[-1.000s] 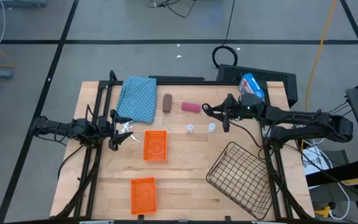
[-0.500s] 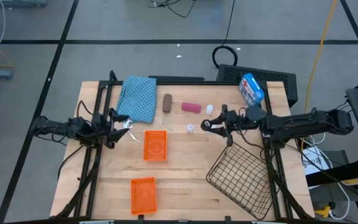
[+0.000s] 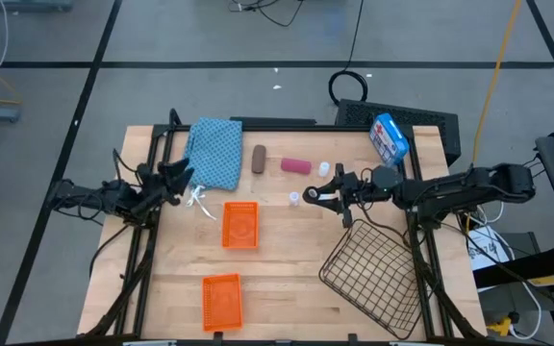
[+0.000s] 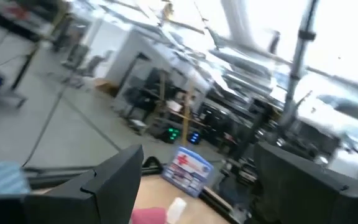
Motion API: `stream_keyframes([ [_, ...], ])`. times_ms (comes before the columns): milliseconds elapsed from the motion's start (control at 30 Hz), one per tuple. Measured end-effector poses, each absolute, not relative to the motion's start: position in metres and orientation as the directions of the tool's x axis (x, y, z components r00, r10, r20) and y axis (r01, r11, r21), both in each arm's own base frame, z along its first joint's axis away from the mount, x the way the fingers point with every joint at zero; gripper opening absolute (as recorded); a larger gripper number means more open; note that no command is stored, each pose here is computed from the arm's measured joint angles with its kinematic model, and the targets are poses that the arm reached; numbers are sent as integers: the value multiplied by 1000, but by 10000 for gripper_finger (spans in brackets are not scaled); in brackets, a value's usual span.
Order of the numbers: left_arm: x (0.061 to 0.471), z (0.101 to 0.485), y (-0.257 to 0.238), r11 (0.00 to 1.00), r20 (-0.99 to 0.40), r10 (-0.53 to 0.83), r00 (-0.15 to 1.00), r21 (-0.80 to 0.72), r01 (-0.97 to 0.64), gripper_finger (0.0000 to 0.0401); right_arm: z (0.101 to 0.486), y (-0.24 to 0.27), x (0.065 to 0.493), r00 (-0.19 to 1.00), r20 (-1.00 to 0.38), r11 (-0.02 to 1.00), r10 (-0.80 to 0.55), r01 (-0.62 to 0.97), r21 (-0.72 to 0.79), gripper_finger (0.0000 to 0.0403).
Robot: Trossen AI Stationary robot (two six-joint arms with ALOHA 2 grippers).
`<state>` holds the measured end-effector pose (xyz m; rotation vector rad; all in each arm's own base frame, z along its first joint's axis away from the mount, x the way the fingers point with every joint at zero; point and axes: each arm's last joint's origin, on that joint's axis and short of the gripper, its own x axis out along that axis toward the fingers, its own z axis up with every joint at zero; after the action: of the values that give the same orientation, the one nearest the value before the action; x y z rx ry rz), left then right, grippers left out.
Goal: Pick & Place Medicine items
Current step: Put the black bandage into the bottom orange basket
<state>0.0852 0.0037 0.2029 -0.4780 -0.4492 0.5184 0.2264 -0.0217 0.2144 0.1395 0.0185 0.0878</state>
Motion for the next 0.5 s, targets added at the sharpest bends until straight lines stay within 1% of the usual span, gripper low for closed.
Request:
stream_keyframes([
  [100, 86, 202, 4, 762, 276, 560, 781, -540, -356, 310, 214, -22, 230, 996, 15, 987, 88, -90, 136, 127],
  [267, 96, 197, -1, 802, 243, 459, 855, -528, -281, 310, 213, -23, 235, 995, 40, 986, 89, -94, 140, 127],
  [400, 108, 195, -4, 815, 219, 433, 875, -509, -276, 310, 211, -24, 244, 996, 23, 986, 88, -90, 144, 127],
  [500, 120, 195, -7, 835, 205, 420, 884, -468, -289, 310, 208, -25, 251, 996, 4, 985, 88, -88, 148, 127],
])
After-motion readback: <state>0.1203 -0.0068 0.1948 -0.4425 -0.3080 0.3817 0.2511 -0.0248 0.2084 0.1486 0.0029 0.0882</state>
